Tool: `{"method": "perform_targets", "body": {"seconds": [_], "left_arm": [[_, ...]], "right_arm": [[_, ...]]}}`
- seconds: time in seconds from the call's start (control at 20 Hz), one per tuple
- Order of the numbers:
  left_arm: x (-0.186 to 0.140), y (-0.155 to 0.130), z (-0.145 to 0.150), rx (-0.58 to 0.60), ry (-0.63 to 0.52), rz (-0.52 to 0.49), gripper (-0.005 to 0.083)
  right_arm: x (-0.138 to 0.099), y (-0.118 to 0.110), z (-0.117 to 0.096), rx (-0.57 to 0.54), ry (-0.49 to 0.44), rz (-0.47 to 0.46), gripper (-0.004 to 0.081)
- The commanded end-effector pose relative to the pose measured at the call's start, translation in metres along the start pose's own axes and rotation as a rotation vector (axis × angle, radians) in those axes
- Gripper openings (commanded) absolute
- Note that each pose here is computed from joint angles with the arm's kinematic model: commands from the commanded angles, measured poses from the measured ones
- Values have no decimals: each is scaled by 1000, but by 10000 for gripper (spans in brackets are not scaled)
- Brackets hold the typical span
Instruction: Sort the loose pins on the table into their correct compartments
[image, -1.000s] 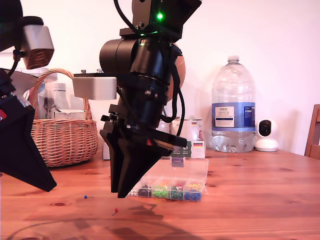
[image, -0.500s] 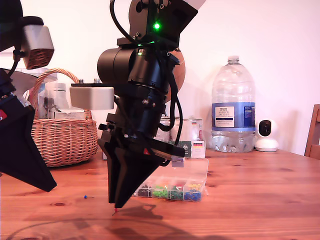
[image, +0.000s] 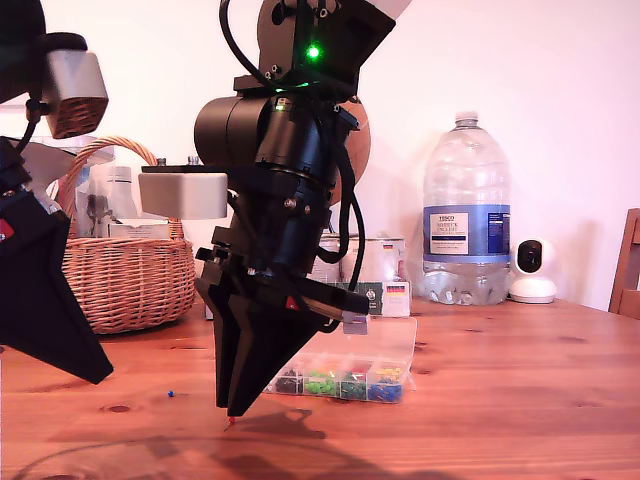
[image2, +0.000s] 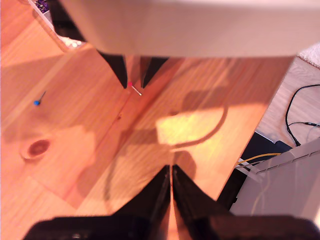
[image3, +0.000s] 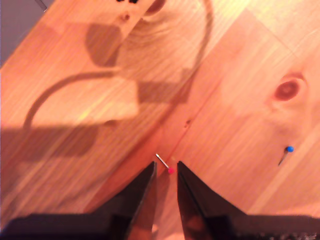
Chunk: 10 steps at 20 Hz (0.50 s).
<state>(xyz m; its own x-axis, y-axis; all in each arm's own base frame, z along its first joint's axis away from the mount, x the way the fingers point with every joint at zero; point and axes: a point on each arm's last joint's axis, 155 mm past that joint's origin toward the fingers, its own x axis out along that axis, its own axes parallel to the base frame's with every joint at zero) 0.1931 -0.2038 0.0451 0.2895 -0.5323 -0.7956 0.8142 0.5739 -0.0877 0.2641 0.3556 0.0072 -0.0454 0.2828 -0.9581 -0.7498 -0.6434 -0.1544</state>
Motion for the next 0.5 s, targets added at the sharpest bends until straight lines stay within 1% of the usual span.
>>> {"method": "perform_targets", "body": {"seconds": [0.0,0.45], "left_arm": [[0,0,3,1,-5,-1,-23],[0,0,3,-14,-5,-2,-23]], "right_arm": [[14,5,-1,0,3,35,101],[19,5,-4,-3,26,38,100]]}}
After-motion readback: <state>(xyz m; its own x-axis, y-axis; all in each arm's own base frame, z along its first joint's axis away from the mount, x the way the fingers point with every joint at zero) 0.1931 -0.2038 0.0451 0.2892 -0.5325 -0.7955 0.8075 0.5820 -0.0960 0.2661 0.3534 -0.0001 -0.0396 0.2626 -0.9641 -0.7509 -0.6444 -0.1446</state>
